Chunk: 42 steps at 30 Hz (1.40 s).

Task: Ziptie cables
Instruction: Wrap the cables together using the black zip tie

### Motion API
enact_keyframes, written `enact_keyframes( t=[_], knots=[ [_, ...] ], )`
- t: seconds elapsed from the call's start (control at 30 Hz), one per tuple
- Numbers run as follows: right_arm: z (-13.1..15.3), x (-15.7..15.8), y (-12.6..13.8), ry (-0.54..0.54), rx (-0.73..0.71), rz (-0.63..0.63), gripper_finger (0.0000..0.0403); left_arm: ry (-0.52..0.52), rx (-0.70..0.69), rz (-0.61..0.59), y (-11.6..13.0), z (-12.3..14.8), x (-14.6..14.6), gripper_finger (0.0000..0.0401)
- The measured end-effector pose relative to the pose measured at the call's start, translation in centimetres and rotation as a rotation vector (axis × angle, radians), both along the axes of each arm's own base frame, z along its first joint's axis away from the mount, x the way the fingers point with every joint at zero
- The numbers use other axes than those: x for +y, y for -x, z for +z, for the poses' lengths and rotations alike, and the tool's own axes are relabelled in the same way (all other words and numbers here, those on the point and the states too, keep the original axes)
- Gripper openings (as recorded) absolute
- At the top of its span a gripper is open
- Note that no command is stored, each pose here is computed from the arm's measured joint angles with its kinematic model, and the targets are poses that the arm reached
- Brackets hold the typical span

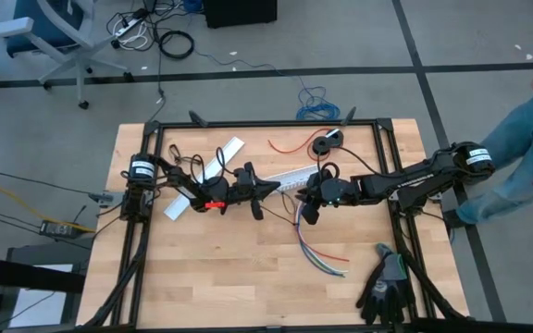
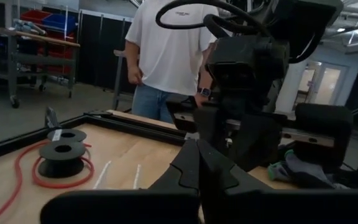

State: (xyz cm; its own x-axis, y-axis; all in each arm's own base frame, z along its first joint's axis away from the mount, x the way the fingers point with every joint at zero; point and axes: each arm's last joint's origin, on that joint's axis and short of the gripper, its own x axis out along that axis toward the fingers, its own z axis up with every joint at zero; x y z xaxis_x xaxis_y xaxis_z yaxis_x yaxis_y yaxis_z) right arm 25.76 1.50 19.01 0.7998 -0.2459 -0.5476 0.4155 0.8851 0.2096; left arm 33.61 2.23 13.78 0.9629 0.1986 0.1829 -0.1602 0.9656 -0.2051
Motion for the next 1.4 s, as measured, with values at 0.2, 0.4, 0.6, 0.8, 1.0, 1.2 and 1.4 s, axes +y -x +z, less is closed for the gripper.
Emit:
enact_keyframes(
  t=[0.2,0.4,0.6,0.8,1.0,1.2,1.4],
  knots=[
    [0.3,0.0,-0.2,0.023,-0.024,0.015,0.0099,0.030,-0.007,-0.045,0.0,0.0,0.5,0.0000],
    [0.5,-0.1,-0.5,0.063,-0.051,0.038,0.0093,0.043,-0.001,-0.049,0.0,-0.1,0.9,0.0000],
    [-2.5,0.2,-3.0,0.088,-0.077,0.078,0.0081,0.055,0.101,-0.049,-0.1,-1.0,0.9,0.0000],
    [-5.0,0.4,-5.2,0.106,-0.182,0.148,0.0081,0.072,0.099,-0.097,-0.2,-1.0,0.7,0.0000],
    [-4.8,0.3,-5.2,0.121,-0.189,0.142,0.0081,0.088,0.179,-0.105,-0.1,-1.8,0.6,0.0000],
    [-5.0,-0.5,-5.2,0.130,-0.178,0.141,0.0078,0.085,0.170,-0.103,-0.1,-1.7,0.7,0.0000],
    [-5.2,-1.6,-5.5,0.114,-0.194,0.182,0.0077,0.084,0.170,-0.103,-0.1,-1.7,0.7,0.0000]
  ],
)
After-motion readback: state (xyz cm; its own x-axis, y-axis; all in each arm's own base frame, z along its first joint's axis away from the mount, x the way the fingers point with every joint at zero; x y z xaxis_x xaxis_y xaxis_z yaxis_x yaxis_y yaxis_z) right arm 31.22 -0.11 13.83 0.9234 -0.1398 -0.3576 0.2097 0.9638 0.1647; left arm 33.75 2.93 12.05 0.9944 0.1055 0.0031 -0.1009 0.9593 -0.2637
